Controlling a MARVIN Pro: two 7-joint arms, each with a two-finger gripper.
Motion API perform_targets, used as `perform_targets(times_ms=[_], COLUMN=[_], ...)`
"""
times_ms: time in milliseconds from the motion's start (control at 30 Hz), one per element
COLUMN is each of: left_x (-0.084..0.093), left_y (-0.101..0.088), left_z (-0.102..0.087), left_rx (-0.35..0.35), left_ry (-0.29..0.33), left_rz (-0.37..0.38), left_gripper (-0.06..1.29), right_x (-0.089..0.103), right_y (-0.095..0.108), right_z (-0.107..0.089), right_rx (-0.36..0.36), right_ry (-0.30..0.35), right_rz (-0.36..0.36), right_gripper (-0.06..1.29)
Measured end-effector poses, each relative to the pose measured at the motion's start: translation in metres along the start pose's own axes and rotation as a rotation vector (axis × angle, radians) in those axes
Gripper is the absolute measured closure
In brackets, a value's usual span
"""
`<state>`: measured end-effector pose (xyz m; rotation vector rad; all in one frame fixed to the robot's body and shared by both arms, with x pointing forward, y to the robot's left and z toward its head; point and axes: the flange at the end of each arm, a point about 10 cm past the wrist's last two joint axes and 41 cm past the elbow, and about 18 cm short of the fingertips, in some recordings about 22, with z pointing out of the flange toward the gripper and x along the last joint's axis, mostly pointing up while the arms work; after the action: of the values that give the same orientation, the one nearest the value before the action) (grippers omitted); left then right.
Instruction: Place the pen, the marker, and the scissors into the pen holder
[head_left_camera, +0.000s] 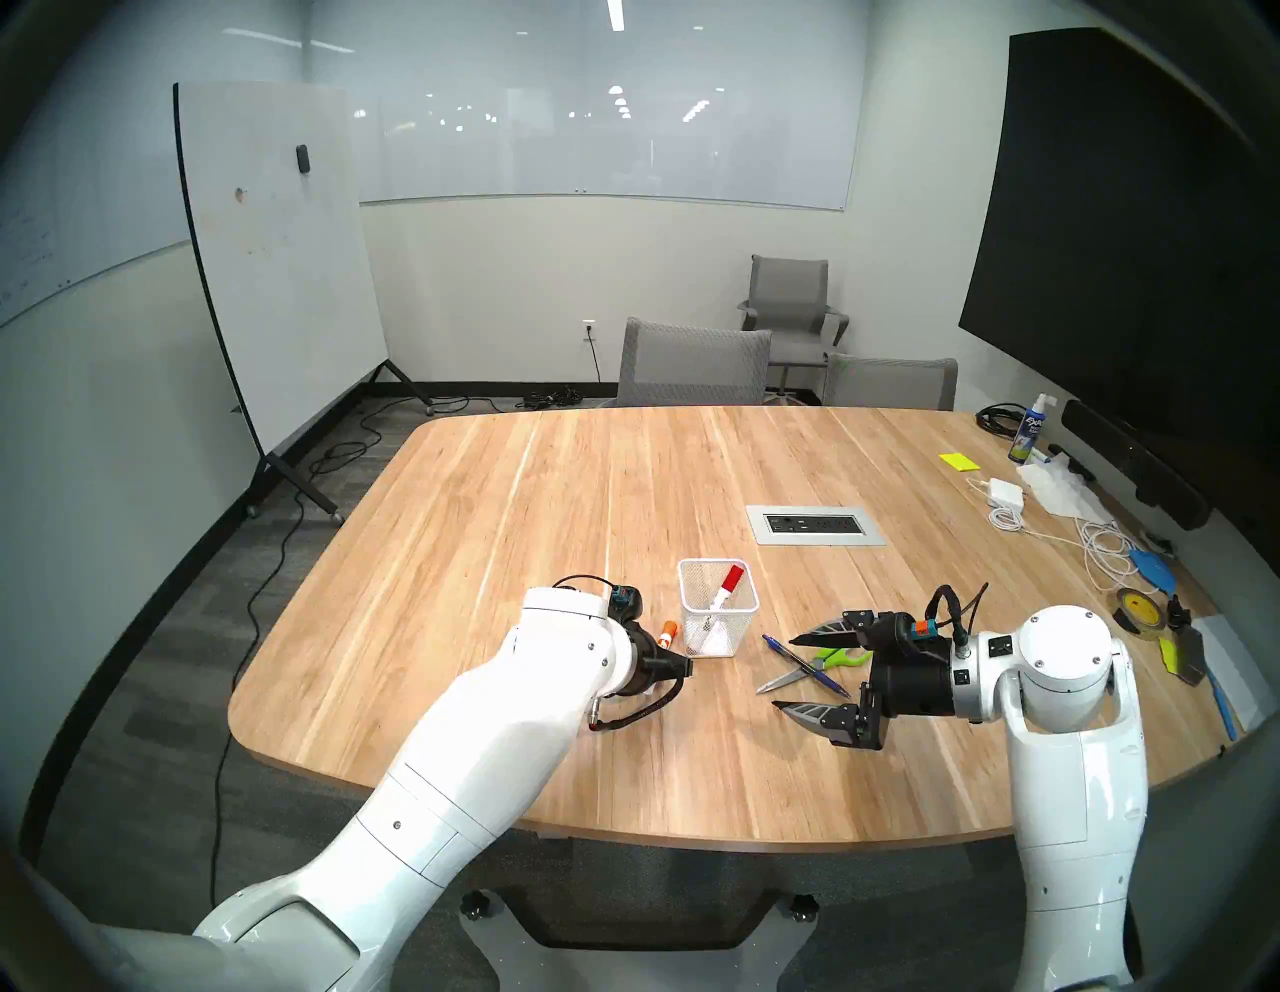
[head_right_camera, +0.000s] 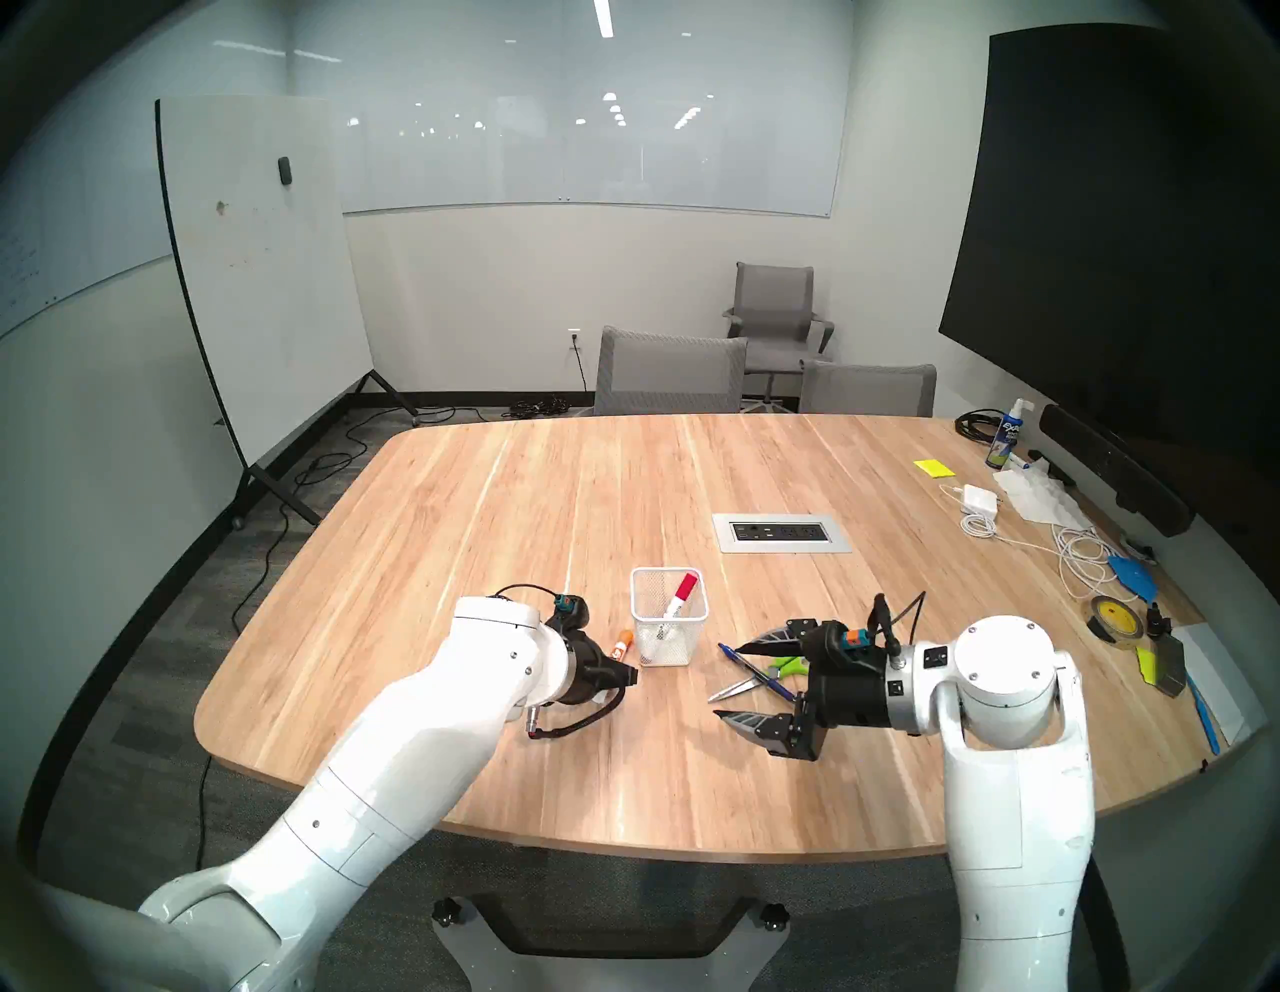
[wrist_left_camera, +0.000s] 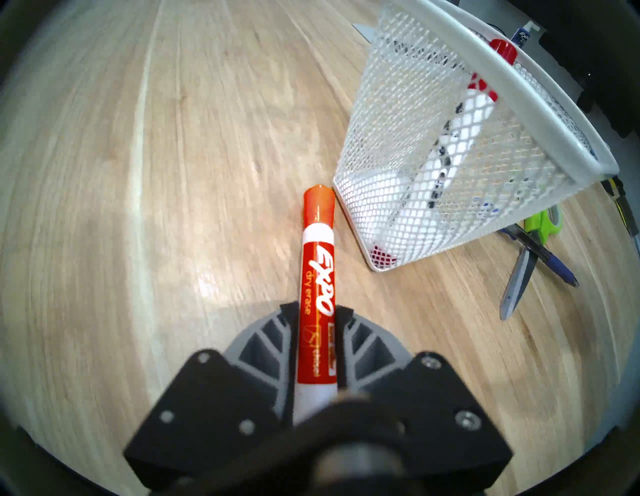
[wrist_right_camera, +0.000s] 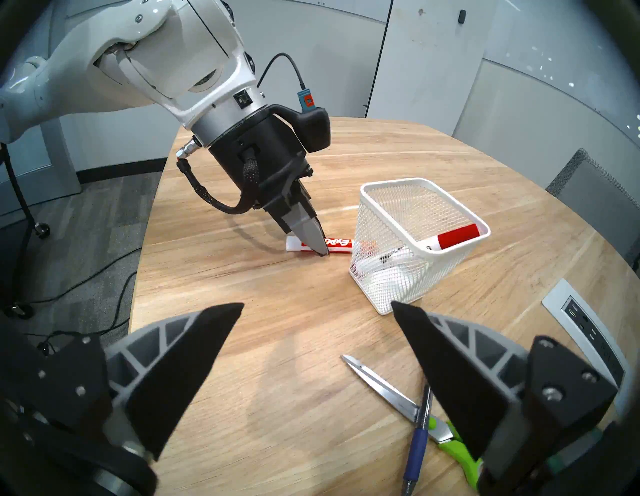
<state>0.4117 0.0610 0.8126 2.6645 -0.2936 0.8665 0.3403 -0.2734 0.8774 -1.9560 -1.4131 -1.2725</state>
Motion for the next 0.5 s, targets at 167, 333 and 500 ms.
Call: perform_targets(times_ms=[167,333,500], left_x=[0.001,0.005,0.012], left_y=[-0.004,-0.008,-0.008], left_z=[-0.003,-0.01,-0.021], left_rx=[0.033,0.064,0.074], left_ry=[0.008,0.037,0.079], left_rz=[-0.003,0.004,0.019], left_gripper=[1.02,1.04,1.04], right_x=[0.0,0.0,0.0], right_y=[0.0,0.0,0.0], right_z=[0.0,0.0,0.0], right_rx=[0.0,0.0,0.0], right_ry=[0.0,0.0,0.0], right_rz=[0.0,0.0,0.0], right_gripper=[0.0,0.0,0.0])
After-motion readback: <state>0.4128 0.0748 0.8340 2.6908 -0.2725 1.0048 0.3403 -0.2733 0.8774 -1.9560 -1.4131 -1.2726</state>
